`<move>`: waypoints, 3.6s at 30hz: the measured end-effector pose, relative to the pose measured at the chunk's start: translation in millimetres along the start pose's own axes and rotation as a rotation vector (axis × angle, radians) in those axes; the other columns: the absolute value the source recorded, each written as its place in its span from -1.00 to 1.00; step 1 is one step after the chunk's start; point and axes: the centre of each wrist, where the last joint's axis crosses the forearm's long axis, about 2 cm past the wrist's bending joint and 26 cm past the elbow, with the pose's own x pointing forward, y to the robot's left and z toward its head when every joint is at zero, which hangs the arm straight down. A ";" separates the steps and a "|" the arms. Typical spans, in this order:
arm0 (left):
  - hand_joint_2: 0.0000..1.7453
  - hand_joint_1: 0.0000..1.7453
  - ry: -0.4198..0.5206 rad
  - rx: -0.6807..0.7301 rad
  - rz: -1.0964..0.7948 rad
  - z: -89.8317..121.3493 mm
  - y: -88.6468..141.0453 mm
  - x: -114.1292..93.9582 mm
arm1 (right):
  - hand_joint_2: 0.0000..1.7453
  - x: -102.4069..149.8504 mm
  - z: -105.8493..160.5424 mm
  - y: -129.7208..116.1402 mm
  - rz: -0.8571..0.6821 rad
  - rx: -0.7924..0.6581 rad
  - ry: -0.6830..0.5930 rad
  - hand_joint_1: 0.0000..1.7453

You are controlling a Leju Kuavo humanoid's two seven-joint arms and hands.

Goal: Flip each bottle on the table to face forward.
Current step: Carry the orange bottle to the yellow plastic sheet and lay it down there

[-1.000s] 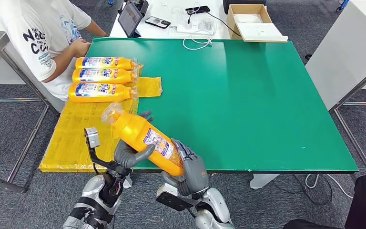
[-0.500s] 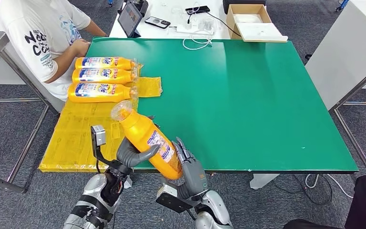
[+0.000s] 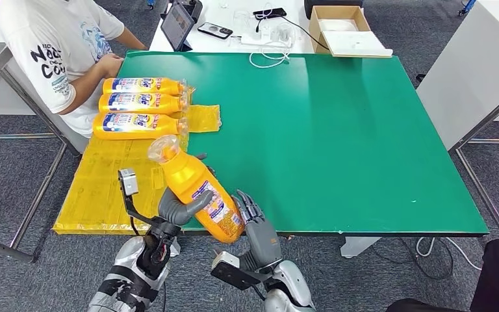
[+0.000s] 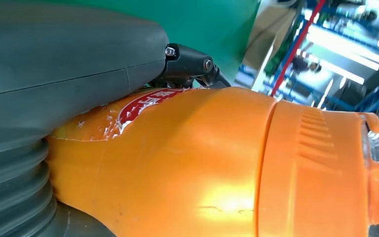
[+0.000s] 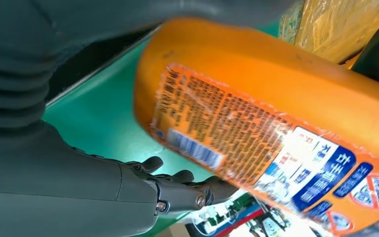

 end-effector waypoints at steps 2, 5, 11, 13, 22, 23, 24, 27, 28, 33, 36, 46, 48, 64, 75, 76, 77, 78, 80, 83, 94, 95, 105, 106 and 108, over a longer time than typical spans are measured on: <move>1.00 1.00 -0.010 0.024 -0.002 -0.9 0.5 1.6 | -1.00 -0.2 0.3 0.2 -0.014 -0.005 0.006 -1.00; 1.00 1.00 -0.021 0.036 0.001 -1.7 0.9 3.2 | -1.00 -0.3 0.3 0.2 -0.022 -0.010 0.009 -1.00; 1.00 1.00 -0.049 0.082 -0.049 -3.6 1.5 6.6 | -1.00 -1.1 0.1 -1.5 -0.038 -0.033 0.018 -1.00; 1.00 1.00 -0.072 0.134 -0.129 -5.0 3.0 9.0 | -1.00 -0.7 -0.2 -3.4 -0.055 -0.055 0.019 -1.00; 1.00 1.00 -0.320 0.418 -0.852 -25.5 18.4 38.5 | -1.00 31.2 -12.0 -29.9 -0.122 -0.343 -0.144 -1.00; 1.00 1.00 -0.354 0.442 -0.960 -28.7 20.4 43.0 | -1.00 36.6 -15.2 -35.7 -0.131 -0.388 -0.168 -1.00; 1.00 1.00 -0.385 0.463 -1.058 -31.8 22.8 47.6 | -1.00 41.9 -18.5 -41.5 -0.140 -0.429 -0.192 -1.00; 1.00 1.00 -0.431 0.494 -1.210 -39.0 29.5 57.7 | -1.00 54.8 -25.9 -55.6 -0.157 -0.510 -0.247 -1.00; 1.00 1.00 -0.434 0.498 -1.236 -40.4 31.3 59.6 | -1.00 57.7 -27.2 -58.8 -0.161 -0.528 -0.260 -1.00; 1.00 1.00 -0.395 0.438 -1.637 -45.3 47.6 70.9 | -1.00 68.5 -30.7 -69.3 -0.184 -0.600 -0.308 -1.00; 1.00 1.00 -0.325 0.369 -1.825 -45.7 63.6 76.0 | -1.00 73.5 -32.1 -73.6 -0.199 -0.624 -0.326 -1.00; 1.00 1.00 -0.234 0.372 -1.874 -41.1 86.2 79.2 | -1.00 79.2 -33.3 -78.5 -0.208 -0.640 -0.355 -1.00; 1.00 1.00 -0.226 0.373 -1.875 -40.4 87.7 79.1 | -1.00 79.8 -33.5 -79.0 -0.209 -0.642 -0.358 -1.00; 1.00 1.00 0.379 0.168 -2.030 -11.8 134.4 62.2 | -1.00 80.7 -38.6 -72.8 -0.275 -0.569 -0.367 -1.00; 1.00 0.20 0.489 0.158 -1.987 -7.8 143.5 64.2 | -1.00 75.4 -39.3 -62.2 -0.278 -0.490 -0.338 -1.00; 0.50 -0.30 0.494 0.158 -1.981 -8.2 143.8 64.8 | -1.00 75.0 -39.3 -61.8 -0.277 -0.488 -0.335 -1.00; 0.00 -0.80 0.499 0.157 -1.970 -8.4 144.1 65.1 | -1.00 74.6 -39.2 -61.4 -0.277 -0.486 -0.333 -1.00; -0.50 -1.00 0.504 0.158 -1.950 -8.5 144.5 65.5 | -1.00 74.2 -39.1 -61.0 -0.277 -0.484 -0.331 -1.00; -1.00 -1.00 0.520 0.162 -1.869 -9.5 145.7 66.7 | -1.00 73.7 -38.9 -60.4 -0.277 -0.479 -0.328 -1.00; -1.00 -1.00 0.559 0.158 -1.683 -14.0 147.1 70.1 | -1.00 73.0 -39.2 -59.6 -0.277 -0.464 -0.325 -1.00; -1.00 -1.00 0.574 0.079 -1.228 -25.1 143.8 72.4 | -1.00 66.4 -42.3 -54.6 -0.279 -0.407 -0.315 -1.00; -1.00 -1.00 0.573 0.067 -1.186 -25.7 143.9 73.0 | -1.00 65.4 -43.0 -54.2 -0.280 -0.401 -0.314 -1.00; -1.00 -1.00 0.507 0.080 -1.043 -25.0 142.9 70.8 | -1.00 57.7 -42.7 -50.4 -0.279 -0.382 -0.295 -1.00; -1.00 -1.00 0.496 0.090 -1.043 -24.9 142.6 70.2 | -1.00 57.4 -42.5 -50.2 -0.279 -0.381 -0.293 -1.00; 0.00 -1.00 0.443 0.133 -1.055 -24.4 141.5 68.3 | -1.00 57.0 -42.2 -50.1 -0.277 -0.380 -0.291 -1.00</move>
